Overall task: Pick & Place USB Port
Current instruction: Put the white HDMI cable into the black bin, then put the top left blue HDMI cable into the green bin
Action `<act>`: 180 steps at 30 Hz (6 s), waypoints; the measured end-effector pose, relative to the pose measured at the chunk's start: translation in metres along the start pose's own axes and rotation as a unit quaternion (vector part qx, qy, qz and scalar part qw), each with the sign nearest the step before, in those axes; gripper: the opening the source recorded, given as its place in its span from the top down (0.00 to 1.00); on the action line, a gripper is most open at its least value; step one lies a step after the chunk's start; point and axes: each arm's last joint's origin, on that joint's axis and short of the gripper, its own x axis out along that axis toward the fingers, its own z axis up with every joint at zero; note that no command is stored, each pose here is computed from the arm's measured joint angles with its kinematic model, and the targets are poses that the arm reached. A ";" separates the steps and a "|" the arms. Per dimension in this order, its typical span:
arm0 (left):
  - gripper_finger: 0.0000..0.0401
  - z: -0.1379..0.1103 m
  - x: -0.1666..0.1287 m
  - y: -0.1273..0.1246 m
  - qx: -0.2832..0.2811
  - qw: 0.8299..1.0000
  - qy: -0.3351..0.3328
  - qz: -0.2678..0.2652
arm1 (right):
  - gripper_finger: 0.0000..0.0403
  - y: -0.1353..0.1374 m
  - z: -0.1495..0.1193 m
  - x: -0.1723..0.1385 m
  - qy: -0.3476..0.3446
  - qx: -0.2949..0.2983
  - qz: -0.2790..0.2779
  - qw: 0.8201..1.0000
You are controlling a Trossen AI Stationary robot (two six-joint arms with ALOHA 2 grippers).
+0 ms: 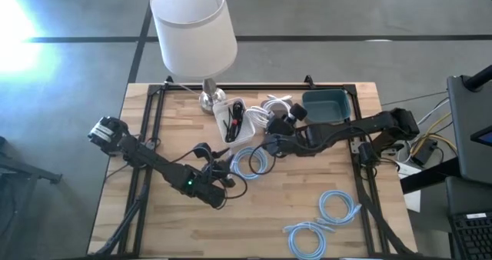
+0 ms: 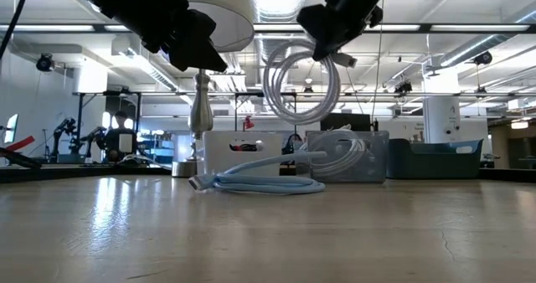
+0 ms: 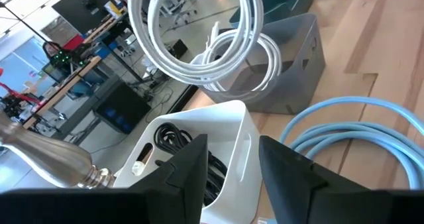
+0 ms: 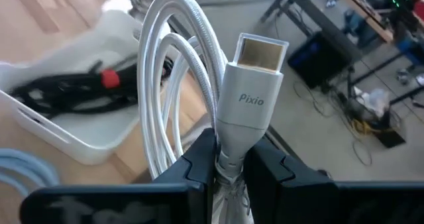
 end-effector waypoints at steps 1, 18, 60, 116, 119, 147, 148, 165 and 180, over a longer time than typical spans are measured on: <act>0.65 0.000 0.000 0.000 0.000 1.000 0.000 0.000 | 0.87 -0.001 -0.002 0.002 0.007 -0.003 -0.004 1.000; 0.65 0.000 0.000 -0.001 -0.007 1.000 0.006 -0.014 | 0.87 -0.029 -0.040 0.048 0.181 0.066 0.008 0.981; 0.65 -0.001 0.000 -0.002 -0.008 0.999 0.015 -0.037 | 0.64 -0.017 -0.036 0.038 0.147 0.016 0.031 0.989; 0.65 0.002 0.029 0.010 0.060 0.997 0.037 -0.013 | 0.69 0.097 -0.078 0.091 0.225 -0.017 0.265 0.938; 0.65 0.003 0.033 0.012 0.062 0.997 0.039 -0.008 | 0.69 0.096 -0.078 0.090 0.233 -0.010 0.264 0.936; 0.65 0.005 0.049 0.021 0.055 0.997 0.051 0.014 | 0.73 0.130 -0.055 0.019 0.195 -0.129 0.366 0.901; 0.65 0.005 0.049 0.021 0.054 0.997 0.051 0.014 | 0.74 0.132 -0.056 0.017 0.189 -0.136 0.377 0.896; 0.65 0.006 0.049 0.021 0.050 0.997 0.049 0.014 | 0.74 0.145 -0.083 0.040 0.195 -0.163 0.345 0.904; 0.65 0.005 0.049 0.021 0.051 0.997 0.050 0.014 | 0.79 0.144 -0.083 0.042 0.190 -0.205 0.360 0.890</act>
